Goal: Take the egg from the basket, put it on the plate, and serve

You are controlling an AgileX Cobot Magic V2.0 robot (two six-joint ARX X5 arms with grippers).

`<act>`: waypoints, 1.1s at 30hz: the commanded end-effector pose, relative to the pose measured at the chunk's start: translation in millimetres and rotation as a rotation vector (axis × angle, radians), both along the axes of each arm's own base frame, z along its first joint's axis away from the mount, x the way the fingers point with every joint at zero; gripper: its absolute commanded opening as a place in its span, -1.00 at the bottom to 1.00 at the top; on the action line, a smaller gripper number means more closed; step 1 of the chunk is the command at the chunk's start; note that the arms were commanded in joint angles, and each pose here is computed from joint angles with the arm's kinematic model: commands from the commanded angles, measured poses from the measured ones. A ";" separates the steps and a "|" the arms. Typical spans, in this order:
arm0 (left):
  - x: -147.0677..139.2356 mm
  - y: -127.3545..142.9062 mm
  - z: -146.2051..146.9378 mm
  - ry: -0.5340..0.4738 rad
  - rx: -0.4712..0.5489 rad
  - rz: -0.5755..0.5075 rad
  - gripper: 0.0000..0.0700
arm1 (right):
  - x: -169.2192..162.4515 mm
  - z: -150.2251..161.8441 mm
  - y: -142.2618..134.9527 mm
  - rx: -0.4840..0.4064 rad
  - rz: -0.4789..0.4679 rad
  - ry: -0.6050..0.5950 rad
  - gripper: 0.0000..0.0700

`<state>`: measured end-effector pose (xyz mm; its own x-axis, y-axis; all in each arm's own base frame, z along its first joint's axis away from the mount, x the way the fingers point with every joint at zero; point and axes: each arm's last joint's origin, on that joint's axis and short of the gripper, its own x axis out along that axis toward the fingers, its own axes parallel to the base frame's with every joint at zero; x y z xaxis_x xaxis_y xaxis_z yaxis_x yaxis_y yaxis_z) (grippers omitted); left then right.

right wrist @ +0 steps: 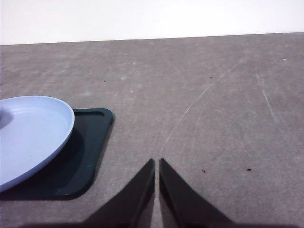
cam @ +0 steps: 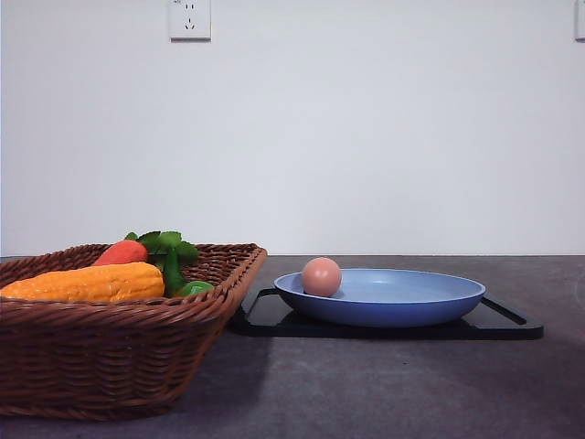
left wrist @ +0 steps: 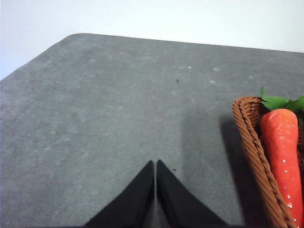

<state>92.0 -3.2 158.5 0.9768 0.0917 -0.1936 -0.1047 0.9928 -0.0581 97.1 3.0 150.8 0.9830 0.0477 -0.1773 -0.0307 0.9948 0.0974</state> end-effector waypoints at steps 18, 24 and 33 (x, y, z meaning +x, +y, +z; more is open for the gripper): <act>-0.3 0.1 -8.2 0.053 0.003 0.002 -1.00 | 0.4 -0.7 -0.1 0.013 -0.004 -0.009 -1.00; -0.3 0.1 -8.2 0.053 0.003 0.002 -1.00 | 0.4 -0.7 -0.1 0.013 -0.004 -0.009 -1.00; -0.3 0.1 -8.2 0.053 0.003 0.002 -1.00 | 0.4 -0.7 -0.1 0.013 -0.004 -0.009 -1.00</act>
